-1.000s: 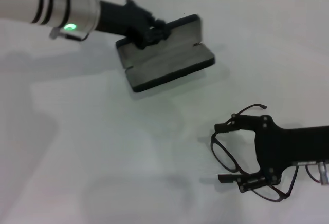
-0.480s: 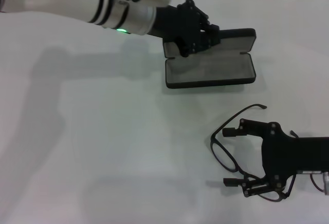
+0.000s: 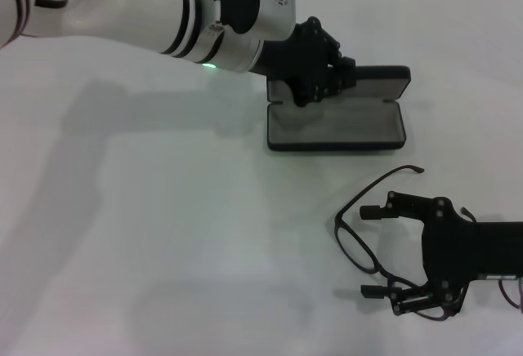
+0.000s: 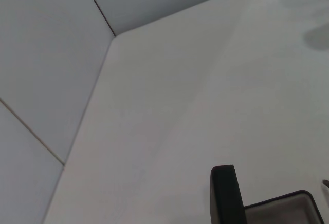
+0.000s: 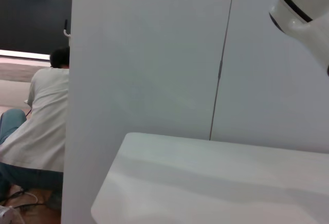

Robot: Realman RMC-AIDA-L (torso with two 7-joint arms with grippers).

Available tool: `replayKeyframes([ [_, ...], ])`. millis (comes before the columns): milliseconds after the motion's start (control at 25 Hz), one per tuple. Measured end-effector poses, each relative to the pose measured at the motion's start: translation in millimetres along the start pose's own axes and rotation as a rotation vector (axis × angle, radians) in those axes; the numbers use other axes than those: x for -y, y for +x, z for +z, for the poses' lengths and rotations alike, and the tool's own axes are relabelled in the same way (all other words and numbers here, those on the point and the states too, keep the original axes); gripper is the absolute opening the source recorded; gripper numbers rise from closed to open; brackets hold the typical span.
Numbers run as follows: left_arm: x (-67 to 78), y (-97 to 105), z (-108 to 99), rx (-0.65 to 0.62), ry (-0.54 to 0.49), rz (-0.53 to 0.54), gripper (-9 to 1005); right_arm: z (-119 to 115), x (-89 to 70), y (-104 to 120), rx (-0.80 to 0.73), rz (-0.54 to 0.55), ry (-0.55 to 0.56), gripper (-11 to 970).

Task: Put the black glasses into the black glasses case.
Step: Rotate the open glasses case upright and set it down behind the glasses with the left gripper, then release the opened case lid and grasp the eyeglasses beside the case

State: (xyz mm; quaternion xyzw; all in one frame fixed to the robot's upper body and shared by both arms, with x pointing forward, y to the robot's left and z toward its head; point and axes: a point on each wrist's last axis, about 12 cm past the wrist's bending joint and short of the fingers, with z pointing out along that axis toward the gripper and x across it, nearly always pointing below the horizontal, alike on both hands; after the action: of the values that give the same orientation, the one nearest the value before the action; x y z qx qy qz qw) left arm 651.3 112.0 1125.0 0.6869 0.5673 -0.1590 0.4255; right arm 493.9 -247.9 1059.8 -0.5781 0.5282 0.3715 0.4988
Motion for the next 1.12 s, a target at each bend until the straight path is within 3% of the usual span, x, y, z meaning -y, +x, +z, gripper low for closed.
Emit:
replayKeyframes([
  [240,8.2,2,1,-0.025,0.070,0.007,301,-1,0.5,2,-0.013,0.002,0.013,884],
  [680,7.2,-1,3,-0.016,0.064,-0.001,334,-1,-0.6,3,-0.015,0.007,0.015,884],
  [880,5.4,-4,3,0.005,0.053,-0.013,436,-1,-0.4,3,-0.015,0.008,0.018,884],
  [1120,4.8,-7,-13,0.171,0.015,-0.078,458,-6,3.4,-1,0.012,0.026,0.050,885],
])
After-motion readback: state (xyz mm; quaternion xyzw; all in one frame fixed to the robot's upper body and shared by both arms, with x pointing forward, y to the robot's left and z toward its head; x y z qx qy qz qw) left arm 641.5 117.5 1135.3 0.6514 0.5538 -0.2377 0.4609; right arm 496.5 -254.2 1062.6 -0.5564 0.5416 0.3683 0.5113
